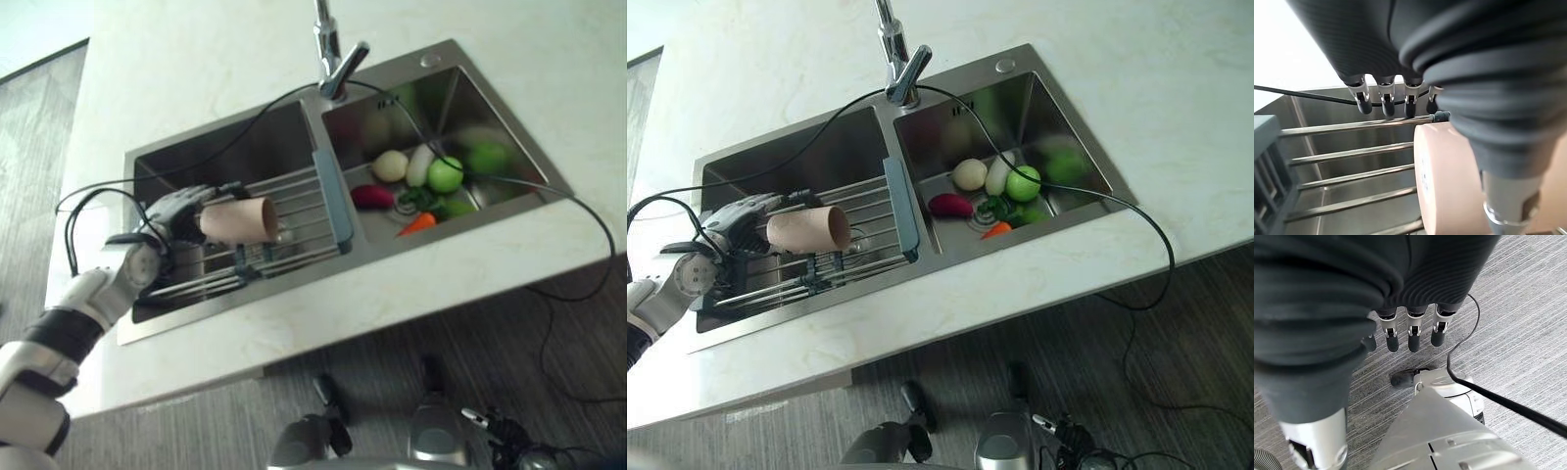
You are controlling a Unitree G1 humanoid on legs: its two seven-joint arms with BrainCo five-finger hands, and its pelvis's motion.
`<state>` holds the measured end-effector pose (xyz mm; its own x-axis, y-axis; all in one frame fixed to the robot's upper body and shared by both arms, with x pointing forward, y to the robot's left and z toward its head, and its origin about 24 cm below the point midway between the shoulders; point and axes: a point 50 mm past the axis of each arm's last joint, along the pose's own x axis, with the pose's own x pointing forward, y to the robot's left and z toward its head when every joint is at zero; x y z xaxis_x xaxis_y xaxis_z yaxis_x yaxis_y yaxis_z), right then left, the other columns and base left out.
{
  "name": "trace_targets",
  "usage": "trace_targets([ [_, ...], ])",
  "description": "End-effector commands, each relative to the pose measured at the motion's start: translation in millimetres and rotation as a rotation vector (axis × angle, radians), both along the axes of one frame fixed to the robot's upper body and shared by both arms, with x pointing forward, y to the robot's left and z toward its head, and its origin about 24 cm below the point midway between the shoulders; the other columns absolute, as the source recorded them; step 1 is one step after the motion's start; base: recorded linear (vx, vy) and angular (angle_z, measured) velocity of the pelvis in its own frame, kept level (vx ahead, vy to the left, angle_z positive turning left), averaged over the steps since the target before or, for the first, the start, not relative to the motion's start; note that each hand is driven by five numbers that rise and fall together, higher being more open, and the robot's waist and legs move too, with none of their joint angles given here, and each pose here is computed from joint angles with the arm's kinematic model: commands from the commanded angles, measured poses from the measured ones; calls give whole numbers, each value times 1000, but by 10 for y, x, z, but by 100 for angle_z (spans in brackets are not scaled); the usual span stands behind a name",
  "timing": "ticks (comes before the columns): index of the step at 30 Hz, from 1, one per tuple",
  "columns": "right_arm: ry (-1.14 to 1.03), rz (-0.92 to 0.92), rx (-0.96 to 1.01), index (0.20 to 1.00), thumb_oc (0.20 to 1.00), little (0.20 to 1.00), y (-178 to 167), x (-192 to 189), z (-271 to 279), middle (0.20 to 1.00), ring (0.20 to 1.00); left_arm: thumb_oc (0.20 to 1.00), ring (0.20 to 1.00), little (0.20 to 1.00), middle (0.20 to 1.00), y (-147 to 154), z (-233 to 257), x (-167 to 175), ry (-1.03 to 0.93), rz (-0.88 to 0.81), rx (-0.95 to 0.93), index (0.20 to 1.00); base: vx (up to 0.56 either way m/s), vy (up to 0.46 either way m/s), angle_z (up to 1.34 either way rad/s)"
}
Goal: Place the dishes in the dishwasher.
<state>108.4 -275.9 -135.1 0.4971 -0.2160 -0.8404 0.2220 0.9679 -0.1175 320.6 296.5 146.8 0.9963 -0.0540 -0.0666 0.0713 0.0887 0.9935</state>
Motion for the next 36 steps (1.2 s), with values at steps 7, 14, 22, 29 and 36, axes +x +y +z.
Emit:
trace_targets([
  [7, -25, -53, 21, 1000, 1000, 1000, 22, 42, 0, 1000, 1000, 1000, 1000, 1000, 1000, 1, 472, 15, -213, -9, -25, 1000, 5, 4, 1],
  [14, -29, -63, 22, 1000, 1000, 1000, 39, 39, -4, 1000, 1000, 1000, 1000, 1000, 1000, -22, 491, -39, -310, -18, -37, 1000, 0, 0, 0],
  [22, -30, -78, 19, 1000, 1000, 1000, 52, 25, -11, 1000, 1000, 1000, 1000, 1000, 1000, -103, 404, -145, -357, -51, -75, 1000, 0, 0, 0],
  [29, -42, -81, 17, 1000, 1000, 1000, 47, 52, -1, 1000, 1000, 1000, 1000, 1000, 1000, -161, 329, -161, -329, -55, -77, 1000, 0, 0, 0],
  [36, -39, -80, 13, 1000, 1000, 1000, 22, 50, 5, 1000, 1000, 1000, 1000, 1000, 1000, -159, 286, -156, -306, -56, -81, 1000, 0, 0, 0],
])
